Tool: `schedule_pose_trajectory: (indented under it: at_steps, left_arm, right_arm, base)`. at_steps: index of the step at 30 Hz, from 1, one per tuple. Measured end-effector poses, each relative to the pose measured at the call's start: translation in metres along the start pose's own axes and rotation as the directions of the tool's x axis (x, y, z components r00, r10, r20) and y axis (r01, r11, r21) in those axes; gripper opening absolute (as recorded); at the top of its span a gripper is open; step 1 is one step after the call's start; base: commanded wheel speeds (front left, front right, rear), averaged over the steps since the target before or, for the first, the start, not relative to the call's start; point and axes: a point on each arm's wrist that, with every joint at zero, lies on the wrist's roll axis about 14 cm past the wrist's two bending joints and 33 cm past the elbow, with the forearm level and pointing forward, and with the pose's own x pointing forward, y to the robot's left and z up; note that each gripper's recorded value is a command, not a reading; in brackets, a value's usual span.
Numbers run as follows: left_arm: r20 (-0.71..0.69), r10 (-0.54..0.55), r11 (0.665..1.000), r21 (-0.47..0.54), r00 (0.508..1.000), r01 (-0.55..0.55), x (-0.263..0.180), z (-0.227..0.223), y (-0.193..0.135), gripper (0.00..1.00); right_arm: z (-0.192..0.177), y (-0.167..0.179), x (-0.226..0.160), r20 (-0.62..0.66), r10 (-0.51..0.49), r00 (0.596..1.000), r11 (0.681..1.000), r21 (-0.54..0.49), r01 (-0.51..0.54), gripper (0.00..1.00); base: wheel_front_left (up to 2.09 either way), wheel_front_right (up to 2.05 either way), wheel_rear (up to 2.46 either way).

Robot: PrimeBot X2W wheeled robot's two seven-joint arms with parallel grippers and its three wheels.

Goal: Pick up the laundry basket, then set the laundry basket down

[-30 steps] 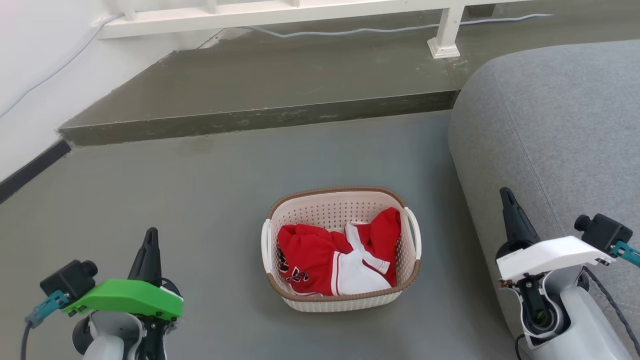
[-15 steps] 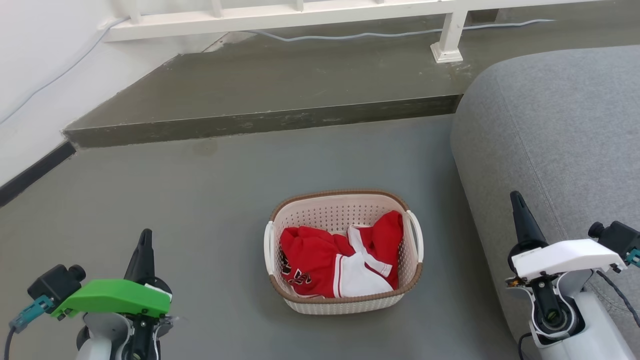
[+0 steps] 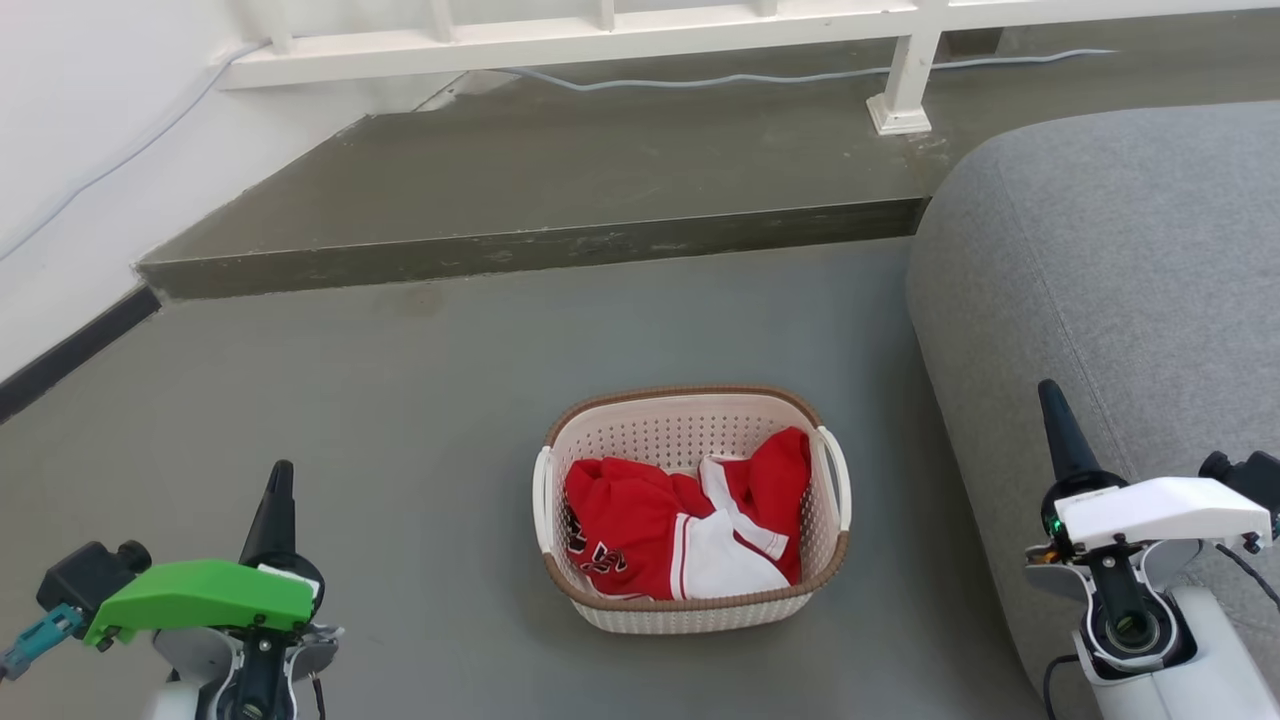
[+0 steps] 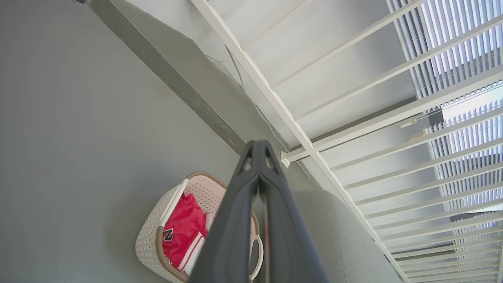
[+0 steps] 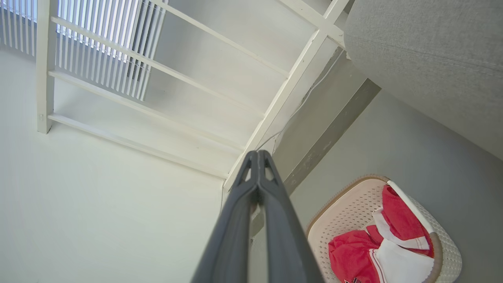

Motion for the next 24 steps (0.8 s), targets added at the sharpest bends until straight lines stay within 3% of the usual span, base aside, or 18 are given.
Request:
schedule_pose_trajectory:
  at_steps: [24]
  left_arm:
    - [0.018, -0.021, 0.965, -0.26, 1.0, 0.025, -0.005, 0.015, -0.003, 0.0]
  right_arm:
    - [0.011, -0.002, -0.003, 0.015, -0.006, 1.0, 0.962, 0.271, 0.002, 0.0]
  base:
    - [0.0, 0.0, 0.0]
